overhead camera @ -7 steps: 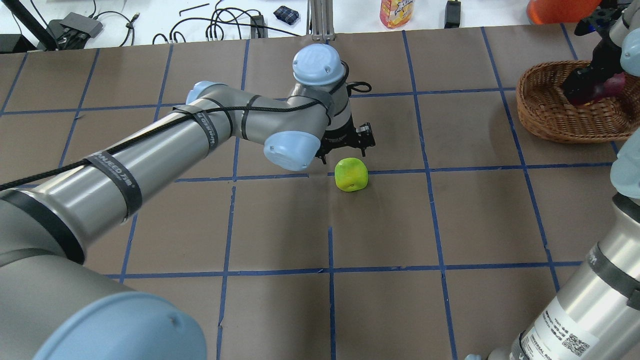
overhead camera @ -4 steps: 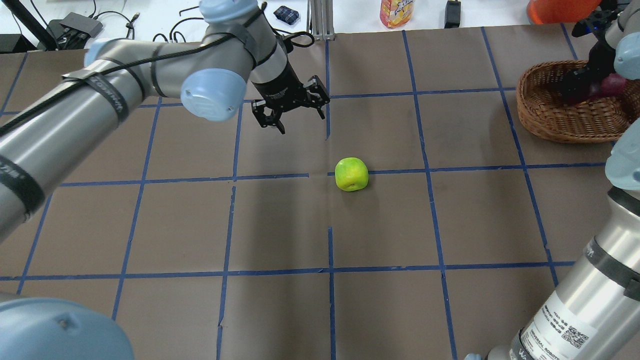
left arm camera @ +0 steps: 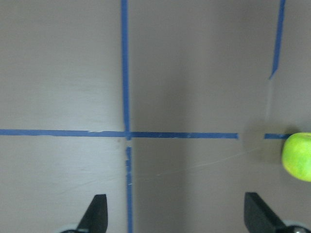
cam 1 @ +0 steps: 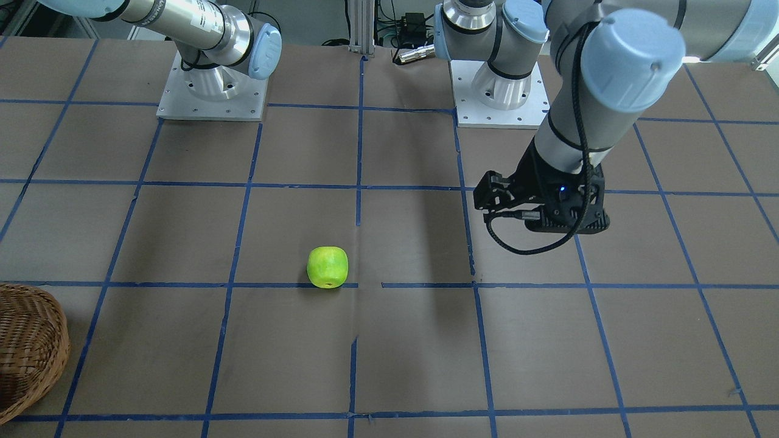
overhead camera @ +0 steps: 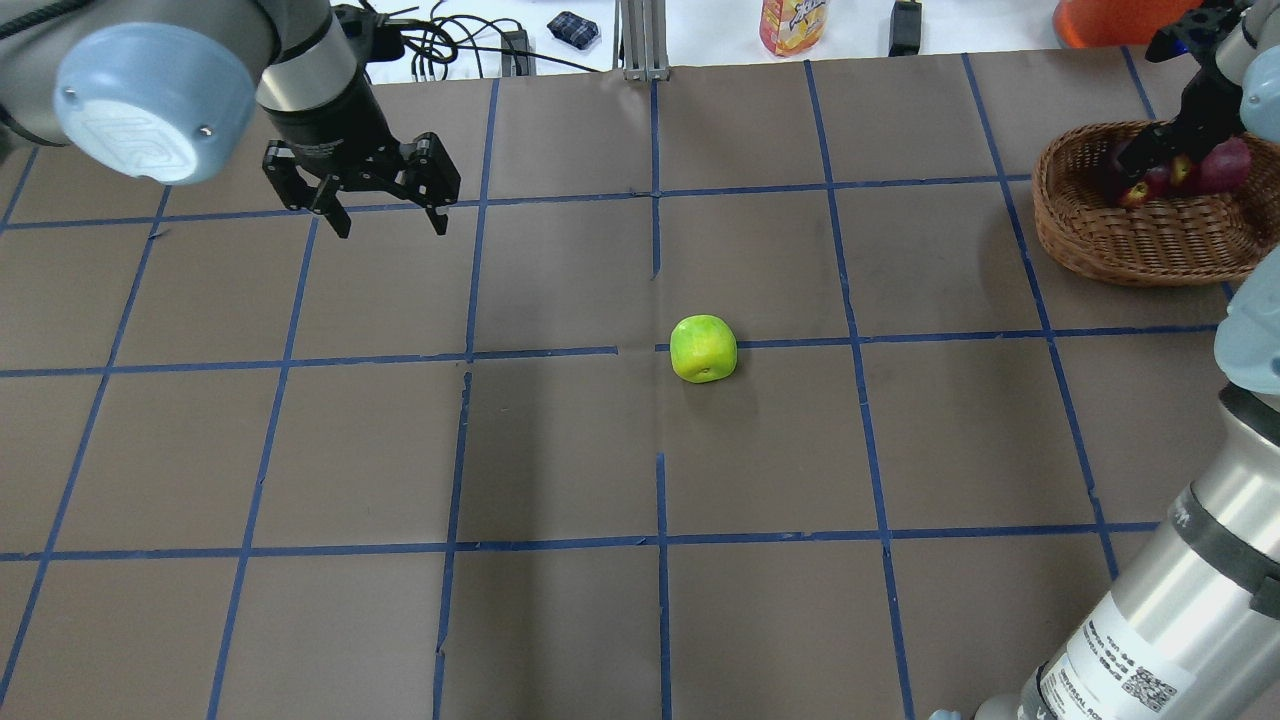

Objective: Put all apples into basket
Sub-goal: 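Open the right gripper over the basket and lift it away, then lower the right gripper onto the green apple and grasp it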

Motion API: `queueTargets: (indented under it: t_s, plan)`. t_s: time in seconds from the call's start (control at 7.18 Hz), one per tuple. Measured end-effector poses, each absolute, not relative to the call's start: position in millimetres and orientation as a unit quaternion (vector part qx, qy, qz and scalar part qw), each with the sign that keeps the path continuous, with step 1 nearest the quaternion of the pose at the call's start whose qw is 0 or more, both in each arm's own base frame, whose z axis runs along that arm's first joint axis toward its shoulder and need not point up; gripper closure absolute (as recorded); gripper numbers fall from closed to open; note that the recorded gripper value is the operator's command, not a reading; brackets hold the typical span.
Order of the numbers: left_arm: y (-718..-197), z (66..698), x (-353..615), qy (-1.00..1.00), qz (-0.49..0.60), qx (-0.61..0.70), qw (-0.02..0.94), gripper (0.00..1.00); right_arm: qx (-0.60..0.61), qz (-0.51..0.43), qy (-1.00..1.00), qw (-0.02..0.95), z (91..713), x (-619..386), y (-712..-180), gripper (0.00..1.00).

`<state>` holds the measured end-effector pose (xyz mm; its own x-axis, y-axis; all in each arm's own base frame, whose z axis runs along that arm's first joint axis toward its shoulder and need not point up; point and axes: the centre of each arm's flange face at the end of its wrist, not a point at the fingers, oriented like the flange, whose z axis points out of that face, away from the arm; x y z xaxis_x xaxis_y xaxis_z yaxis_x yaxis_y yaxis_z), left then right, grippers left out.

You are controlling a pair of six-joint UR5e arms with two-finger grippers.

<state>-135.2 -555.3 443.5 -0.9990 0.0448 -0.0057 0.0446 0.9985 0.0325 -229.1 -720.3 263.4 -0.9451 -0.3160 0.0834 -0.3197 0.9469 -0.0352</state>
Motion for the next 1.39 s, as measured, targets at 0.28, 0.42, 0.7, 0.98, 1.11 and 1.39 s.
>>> queueTargets:
  t_s: [0.28, 0.42, 0.7, 0.98, 1.11, 1.39]
  plan:
    - [-527.6, 480.3, -132.6, 0.999, 0.001, 0.039, 0.008, 0.00, 0.178, 0.010, -0.984, 0.029, 299.3, -161.6, -719.8, 0.00]
    - [-521.9, 489.3, -131.3, 0.999, -0.006, 0.039, 0.003, 0.00, 0.181, 0.003, -0.983, 0.026, 312.0, -115.6, -718.4, 0.00]
    - [-516.3, 499.6, -127.0, 0.999, -0.015, 0.033, -0.002, 0.00, 0.163, -0.024, -0.986, 0.012, 319.8, 0.1, -696.0, 0.00]
    - [-513.0, 505.3, -127.9, 1.000, -0.021, 0.022, -0.002, 0.00, 0.105, -0.034, -0.994, 0.013, 316.7, 122.1, -652.7, 0.04]
    - [-513.0, 508.5, -128.8, 1.000, -0.025, 0.015, -0.003, 0.00, 0.092, -0.023, -0.995, 0.017, 310.6, 181.8, -632.5, 0.03]
    - [-512.5, 509.5, -129.6, 1.000, -0.028, 0.008, -0.005, 0.00, 0.052, -0.006, -0.998, 0.019, 299.0, 265.6, -599.6, 0.02]
